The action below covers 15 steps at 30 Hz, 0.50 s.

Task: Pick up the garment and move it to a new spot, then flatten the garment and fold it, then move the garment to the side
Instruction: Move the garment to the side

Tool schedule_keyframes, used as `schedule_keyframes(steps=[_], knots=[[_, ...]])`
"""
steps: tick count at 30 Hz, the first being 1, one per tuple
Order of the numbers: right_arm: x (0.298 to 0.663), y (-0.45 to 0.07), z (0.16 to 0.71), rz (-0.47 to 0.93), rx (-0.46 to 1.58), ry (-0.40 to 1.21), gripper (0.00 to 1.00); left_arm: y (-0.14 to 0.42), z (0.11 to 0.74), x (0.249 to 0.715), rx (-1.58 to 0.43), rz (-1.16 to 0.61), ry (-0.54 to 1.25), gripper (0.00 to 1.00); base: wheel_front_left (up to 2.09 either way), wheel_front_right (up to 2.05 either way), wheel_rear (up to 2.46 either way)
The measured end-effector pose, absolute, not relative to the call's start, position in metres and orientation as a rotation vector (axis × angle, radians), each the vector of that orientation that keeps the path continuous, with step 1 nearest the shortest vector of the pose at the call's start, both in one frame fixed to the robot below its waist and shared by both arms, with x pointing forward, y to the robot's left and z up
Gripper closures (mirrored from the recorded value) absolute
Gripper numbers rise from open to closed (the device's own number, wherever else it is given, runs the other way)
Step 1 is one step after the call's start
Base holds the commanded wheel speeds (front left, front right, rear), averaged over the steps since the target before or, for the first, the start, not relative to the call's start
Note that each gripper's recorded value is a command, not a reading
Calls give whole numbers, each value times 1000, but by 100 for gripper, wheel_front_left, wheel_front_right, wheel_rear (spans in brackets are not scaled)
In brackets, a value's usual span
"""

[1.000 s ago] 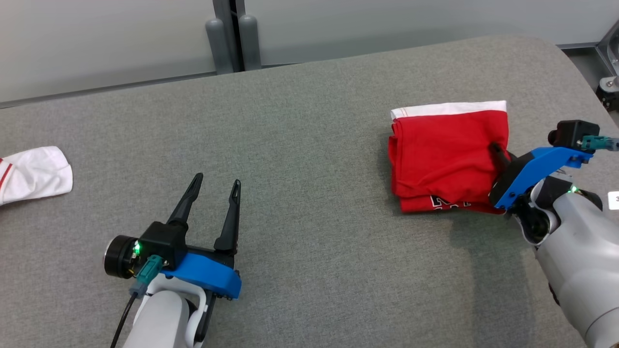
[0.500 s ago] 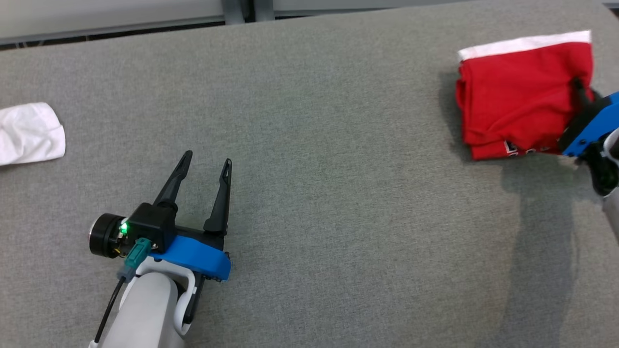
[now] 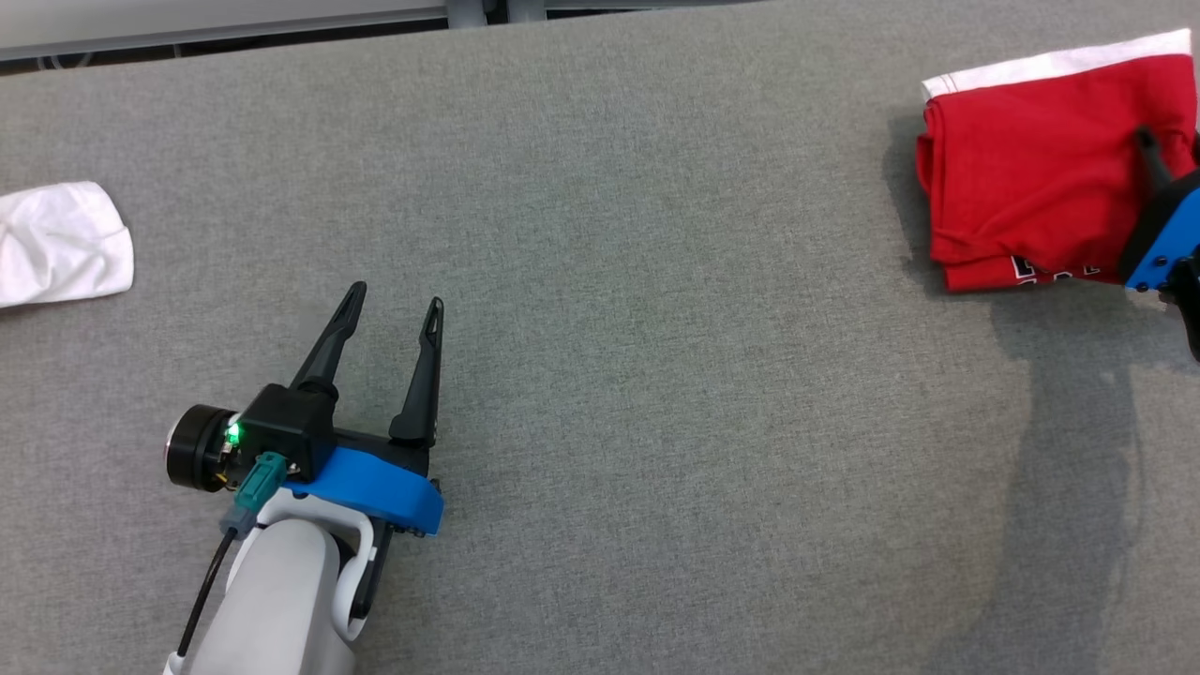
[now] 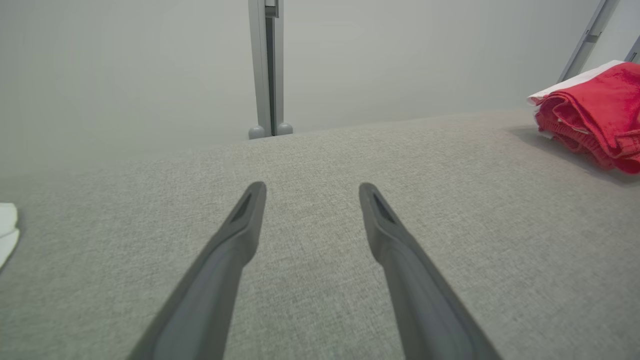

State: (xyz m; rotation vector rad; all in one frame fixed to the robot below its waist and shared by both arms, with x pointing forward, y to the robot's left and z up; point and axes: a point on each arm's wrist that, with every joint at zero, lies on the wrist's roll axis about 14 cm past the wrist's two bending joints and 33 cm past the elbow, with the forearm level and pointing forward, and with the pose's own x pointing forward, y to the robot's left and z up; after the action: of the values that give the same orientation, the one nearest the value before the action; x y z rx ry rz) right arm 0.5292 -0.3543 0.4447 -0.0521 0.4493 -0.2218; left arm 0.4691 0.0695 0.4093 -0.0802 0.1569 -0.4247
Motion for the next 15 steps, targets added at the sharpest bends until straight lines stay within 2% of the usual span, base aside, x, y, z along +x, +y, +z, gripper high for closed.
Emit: schedule_keyframes(steps=[8, 15], knots=[[535, -333, 481, -166, -99, 318, 0, 75, 432, 464, -88, -400, 111, 0, 0, 0, 0], [539, -278, 541, -43, -96, 124, 0, 88, 462, 447, -93, -353, 51, 0, 0, 0, 0]])
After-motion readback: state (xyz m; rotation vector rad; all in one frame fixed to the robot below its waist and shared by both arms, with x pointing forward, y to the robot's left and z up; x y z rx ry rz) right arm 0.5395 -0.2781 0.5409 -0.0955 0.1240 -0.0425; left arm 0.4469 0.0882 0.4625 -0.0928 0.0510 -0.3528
